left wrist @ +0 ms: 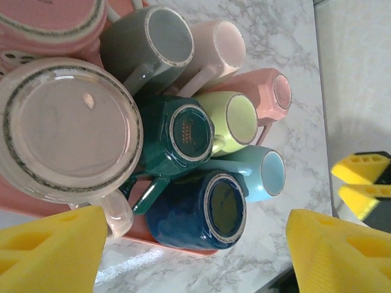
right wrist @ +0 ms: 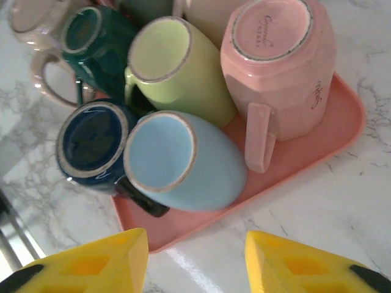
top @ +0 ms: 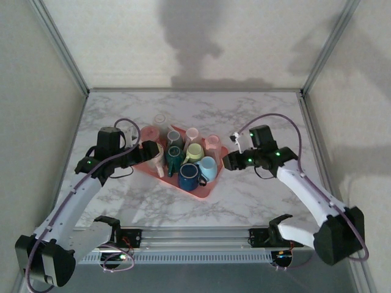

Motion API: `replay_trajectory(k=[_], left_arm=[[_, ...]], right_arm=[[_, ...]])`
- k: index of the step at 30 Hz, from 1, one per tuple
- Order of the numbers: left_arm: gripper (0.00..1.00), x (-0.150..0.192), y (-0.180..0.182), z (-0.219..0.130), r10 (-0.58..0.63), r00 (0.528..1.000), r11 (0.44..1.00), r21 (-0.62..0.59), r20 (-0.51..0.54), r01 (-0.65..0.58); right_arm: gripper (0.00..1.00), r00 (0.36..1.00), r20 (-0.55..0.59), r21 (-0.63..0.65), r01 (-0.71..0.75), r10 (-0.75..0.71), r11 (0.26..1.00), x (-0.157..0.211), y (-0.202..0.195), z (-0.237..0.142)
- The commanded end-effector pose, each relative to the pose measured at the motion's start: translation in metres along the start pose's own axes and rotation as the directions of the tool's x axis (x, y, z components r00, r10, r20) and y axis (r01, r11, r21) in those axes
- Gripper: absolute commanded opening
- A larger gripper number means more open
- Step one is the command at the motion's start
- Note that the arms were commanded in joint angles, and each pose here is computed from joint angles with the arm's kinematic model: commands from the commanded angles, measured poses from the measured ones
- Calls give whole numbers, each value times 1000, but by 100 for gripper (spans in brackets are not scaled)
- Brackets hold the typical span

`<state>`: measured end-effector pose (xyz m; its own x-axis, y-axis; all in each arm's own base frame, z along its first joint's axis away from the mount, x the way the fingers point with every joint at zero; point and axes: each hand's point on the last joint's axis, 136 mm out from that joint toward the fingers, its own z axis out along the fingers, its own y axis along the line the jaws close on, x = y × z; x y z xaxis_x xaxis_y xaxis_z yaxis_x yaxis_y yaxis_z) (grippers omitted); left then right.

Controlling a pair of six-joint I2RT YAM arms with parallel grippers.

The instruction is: Turn the mug right side up

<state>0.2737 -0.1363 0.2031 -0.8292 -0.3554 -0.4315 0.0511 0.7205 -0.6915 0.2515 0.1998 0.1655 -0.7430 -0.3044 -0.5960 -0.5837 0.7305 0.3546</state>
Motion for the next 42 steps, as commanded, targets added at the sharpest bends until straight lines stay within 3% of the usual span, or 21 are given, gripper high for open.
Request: replay_trajectory(k=[1,12,23,42], left_arm=[[76,5,-7,6,-33,999,999,38,-41,35],[71,13,-16,19,-51,993,997,56,-110,57],[71,13,-18,20,-42,994,997,53,-102,47],[71,15,-11,29,-43,992,998,38,-121,48]], right_arm=[[46,995,9,100,-98,98,990,-16,-12,6],[41,965,-69,177,-237,253,955,-20,-33,40],[47,957,-120,231,-232,264,945,-20,-34,69],[39,955,-148,414,-177,258,893,-5,-60,96]])
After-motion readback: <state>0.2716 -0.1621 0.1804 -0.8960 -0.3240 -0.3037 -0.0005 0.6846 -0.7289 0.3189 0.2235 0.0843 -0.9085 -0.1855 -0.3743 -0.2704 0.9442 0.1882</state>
